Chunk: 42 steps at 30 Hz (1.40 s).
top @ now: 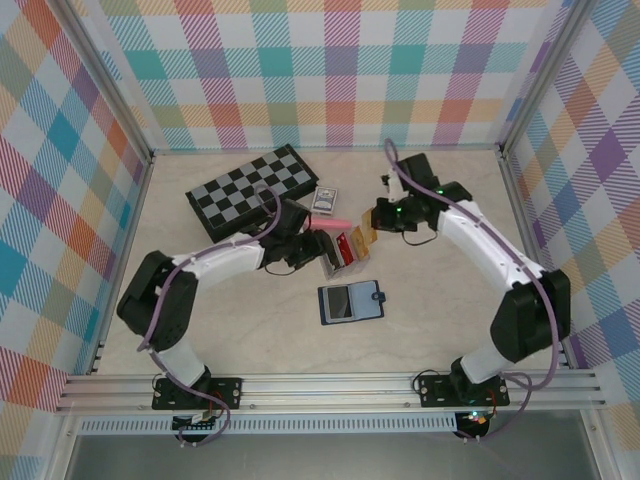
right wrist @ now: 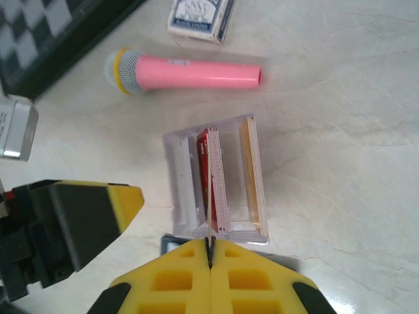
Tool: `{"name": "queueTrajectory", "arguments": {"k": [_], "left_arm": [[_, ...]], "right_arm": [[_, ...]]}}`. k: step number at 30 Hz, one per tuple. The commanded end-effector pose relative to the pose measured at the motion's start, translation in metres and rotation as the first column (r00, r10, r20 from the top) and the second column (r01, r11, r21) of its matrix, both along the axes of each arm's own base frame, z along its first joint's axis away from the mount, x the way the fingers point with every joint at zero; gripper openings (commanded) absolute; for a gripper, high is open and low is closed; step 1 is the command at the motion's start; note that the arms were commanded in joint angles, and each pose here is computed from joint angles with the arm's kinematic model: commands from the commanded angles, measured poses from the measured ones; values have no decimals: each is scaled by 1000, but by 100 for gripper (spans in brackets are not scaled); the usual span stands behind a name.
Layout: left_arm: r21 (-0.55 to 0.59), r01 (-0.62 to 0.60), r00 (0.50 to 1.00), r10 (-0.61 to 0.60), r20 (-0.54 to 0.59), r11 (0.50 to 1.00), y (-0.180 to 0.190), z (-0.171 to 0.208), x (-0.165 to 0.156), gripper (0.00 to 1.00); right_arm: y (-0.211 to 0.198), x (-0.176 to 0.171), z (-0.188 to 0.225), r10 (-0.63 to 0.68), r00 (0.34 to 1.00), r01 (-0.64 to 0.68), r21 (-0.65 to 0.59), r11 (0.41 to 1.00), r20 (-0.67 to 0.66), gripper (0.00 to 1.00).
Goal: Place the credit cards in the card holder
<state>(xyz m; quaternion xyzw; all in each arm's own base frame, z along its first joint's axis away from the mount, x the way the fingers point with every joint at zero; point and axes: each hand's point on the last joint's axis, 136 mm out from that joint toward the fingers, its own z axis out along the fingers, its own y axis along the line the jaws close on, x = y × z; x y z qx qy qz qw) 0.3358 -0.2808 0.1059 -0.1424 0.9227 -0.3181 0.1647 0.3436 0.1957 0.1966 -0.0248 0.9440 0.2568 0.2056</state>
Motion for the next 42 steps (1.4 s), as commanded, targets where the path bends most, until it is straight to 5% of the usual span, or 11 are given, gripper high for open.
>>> {"name": "queueTrajectory", "arguments": {"k": [1,8,12,21,29,35,40,42], "left_arm": [[-136,25,995,-11,101,990,-7,43,0,63],[-430,213,970,-135,204,877,-50,105,-11,67],[-467,270,958,-185,220,842,-63,114,-14,61],[-468,276,955,-182,236,840,-62,117,-14,31],[-487,298,947,-191,257,821,-65,125,-16,29],[-479,288,950,-184,253,829,-62,122,-17,10],[-456,248,962,-164,217,854,-55,108,-19,0],[-415,229,969,-163,188,881,-49,95,-24,0]], "right_arm": [[15,-9,29,37,999,-28,285,958,-26,0],[26,-28,48,131,990,-88,493,866,-53,0],[31,-30,51,163,985,-110,536,837,-54,0],[33,-30,40,182,979,-105,542,834,-90,0],[34,-29,29,187,975,-93,543,835,-121,0],[29,-28,14,155,976,-60,496,866,-151,1],[21,-35,-4,132,972,-37,431,902,-194,12],[8,-40,-25,83,970,-2,333,943,-230,28]]}}
